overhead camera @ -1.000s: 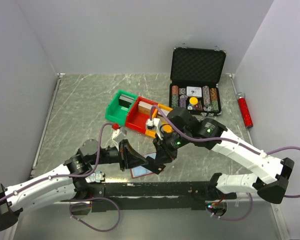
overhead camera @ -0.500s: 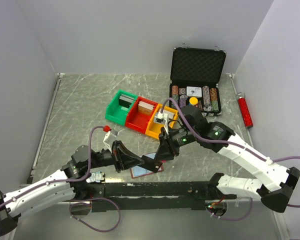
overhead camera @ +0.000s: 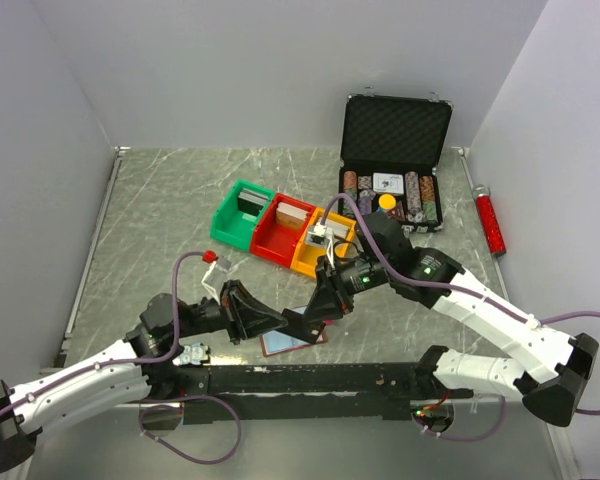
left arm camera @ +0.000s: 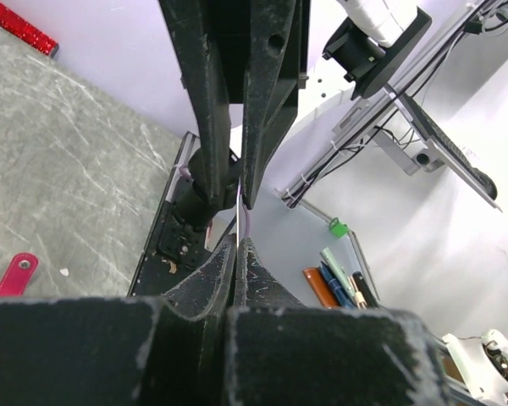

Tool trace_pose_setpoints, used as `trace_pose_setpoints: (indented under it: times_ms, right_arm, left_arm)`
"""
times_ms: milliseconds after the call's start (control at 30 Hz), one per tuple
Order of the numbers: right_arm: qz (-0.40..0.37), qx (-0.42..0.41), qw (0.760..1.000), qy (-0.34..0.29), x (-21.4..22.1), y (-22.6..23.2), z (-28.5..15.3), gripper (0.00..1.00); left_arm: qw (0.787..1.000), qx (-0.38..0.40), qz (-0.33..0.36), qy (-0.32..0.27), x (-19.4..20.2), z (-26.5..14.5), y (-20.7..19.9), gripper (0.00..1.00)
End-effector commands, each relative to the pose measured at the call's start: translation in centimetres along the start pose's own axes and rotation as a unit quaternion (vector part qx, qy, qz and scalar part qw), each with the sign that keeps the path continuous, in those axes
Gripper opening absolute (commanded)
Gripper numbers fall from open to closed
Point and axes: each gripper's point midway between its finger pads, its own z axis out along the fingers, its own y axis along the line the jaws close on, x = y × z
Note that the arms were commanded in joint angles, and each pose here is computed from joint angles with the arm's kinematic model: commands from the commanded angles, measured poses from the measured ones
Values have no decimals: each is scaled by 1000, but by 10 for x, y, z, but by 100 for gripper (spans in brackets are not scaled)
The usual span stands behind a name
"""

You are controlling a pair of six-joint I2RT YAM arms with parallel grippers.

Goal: Take the credit cards out of the card holder
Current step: Place the credit card in the storage box.

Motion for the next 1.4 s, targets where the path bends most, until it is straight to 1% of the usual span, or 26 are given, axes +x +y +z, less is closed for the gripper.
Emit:
trace_pose_setpoints:
  times_ms: [0,100,300,367,567,633,700,733,767,800,833,867,900,1000,1100,1167,1233,1300,1333,1367]
  right_arm:
    - [-22,-14,999,-21,-10,8,-4,27]
    - [-24,-11,999,-25,-10,9,-5,26]
    - [-24,-15,999,-21,-7,9,-6,30]
    - [-22,-19,999,-18,-6,10,-6,29]
    - [-26,-25,999,-19,-5,11,-5,18]
    - [-28,-25,999,-20,-6,12,-6,11]
    - [-33,-26,999,-22,-7,13,-7,0]
    - [-34,-24,999,-25,-8,12,-7,0]
    - [-35,-21,999,-28,-10,12,-8,0]
    - [-37,-18,999,-31,-11,13,-9,0]
    - [-39,-10,999,-34,-14,11,-9,0]
    - [-39,-3,998,-39,-18,9,-10,0]
    - [-40,2,998,-44,-22,8,-11,0]
    - [-40,26,997,-60,-37,0,-14,0]
    - [-33,73,993,-83,-62,-20,-19,0]
    - [-41,117,987,-105,-92,-36,-24,0]
    - [-48,202,970,-123,-123,-72,-25,0]
    - [-75,255,954,-141,-152,-101,-25,0]
    - [-96,266,949,-142,-167,-110,-21,0]
    - [-135,259,948,-126,-178,-118,-13,0]
  left_arm:
    - [999,17,9,-26,-11,-1,-8,1]
    - [999,13,10,-32,-11,-3,-7,1]
    - [999,7,9,-37,-13,-6,-5,1]
    - [999,8,10,-39,-14,-6,-6,1]
    - [999,12,6,-38,-13,-5,-5,1]
    - [999,12,4,-37,-13,-5,-5,1]
    - [999,14,1,-35,-12,-5,-5,1]
    - [999,13,0,-34,-11,-5,-4,2]
    - [999,8,0,-33,-12,-5,-3,17]
    - [1000,4,1,-31,-13,-5,-2,40]
    - [999,-11,1,-33,-15,-6,2,57]
    - [999,-23,8,-40,-21,-7,2,67]
    - [998,-40,15,-45,-27,-9,4,99]
    - [993,-90,43,-64,-44,-20,7,99]
    - [984,-128,71,-100,-70,-35,1,99]
    - [976,-167,72,-122,-84,-45,3,99]
    - [966,-196,72,-149,-96,-56,6,99]
    - [961,-212,65,-168,-102,-64,7,99]
    - [959,-219,65,-170,-104,-66,8,99]
    - [956,-228,60,-173,-105,-69,9,99]
